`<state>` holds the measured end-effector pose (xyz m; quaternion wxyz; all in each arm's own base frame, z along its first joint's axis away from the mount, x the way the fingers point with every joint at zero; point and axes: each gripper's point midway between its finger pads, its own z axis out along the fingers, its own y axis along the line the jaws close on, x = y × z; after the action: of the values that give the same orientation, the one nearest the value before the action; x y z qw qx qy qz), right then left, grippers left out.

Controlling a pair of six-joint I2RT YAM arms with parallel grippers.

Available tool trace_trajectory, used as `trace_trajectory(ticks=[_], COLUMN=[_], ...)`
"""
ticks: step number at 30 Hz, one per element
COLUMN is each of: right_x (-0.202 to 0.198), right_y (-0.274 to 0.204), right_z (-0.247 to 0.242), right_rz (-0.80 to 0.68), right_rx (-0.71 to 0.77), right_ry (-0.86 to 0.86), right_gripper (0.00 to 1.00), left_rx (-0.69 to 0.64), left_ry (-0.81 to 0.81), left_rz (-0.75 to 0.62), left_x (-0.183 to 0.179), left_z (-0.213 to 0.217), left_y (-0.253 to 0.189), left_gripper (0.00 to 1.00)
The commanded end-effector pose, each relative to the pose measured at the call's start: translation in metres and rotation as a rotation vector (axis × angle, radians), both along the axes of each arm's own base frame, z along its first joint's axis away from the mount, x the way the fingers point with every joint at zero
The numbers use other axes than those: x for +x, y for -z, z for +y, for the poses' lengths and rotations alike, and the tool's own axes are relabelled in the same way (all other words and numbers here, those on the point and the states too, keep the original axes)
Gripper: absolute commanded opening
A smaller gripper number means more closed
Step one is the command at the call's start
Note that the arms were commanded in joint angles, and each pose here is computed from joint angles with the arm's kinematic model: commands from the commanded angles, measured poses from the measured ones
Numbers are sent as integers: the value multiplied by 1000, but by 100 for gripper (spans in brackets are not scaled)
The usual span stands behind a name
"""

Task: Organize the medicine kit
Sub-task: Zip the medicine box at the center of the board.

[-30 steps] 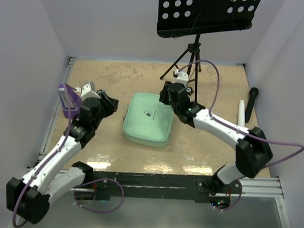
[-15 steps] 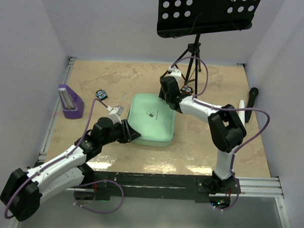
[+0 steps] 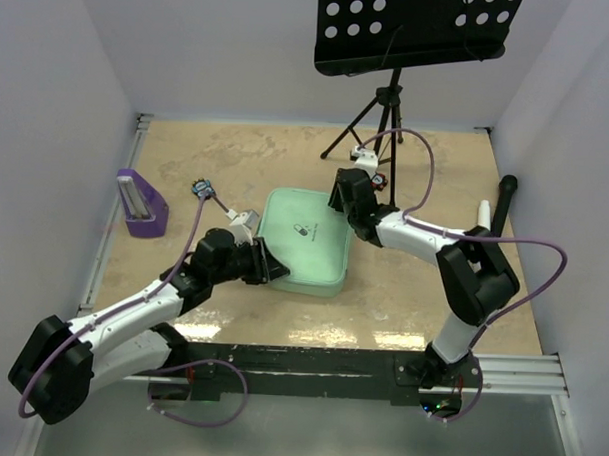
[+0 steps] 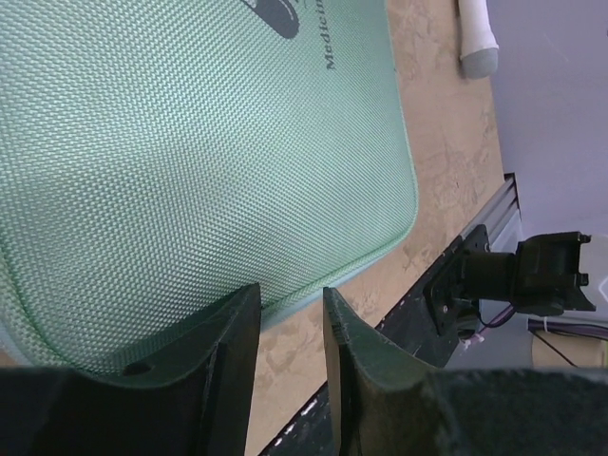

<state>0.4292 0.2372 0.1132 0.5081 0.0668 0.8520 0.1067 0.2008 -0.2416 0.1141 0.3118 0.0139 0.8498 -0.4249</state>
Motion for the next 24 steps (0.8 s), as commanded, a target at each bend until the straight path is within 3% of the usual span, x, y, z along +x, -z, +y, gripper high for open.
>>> trace_trajectory(ticks=[1,13,24], right_x=[-43,-89,-118], right_y=[32,32,20], right_z=[-5,-10,-2], right_rz=[125,158,161], right_rx=[1,77,134], right_ry=[-69,-147,-212], right_gripper=[36,36,36], left_rx=[123,238,239], left_ry=[-121,-321,-300], left_rz=[1,44,28], left_x=[25,82,122], left_z=[18,62,47], left_y=[16,38,44], left_gripper=[38,38,38])
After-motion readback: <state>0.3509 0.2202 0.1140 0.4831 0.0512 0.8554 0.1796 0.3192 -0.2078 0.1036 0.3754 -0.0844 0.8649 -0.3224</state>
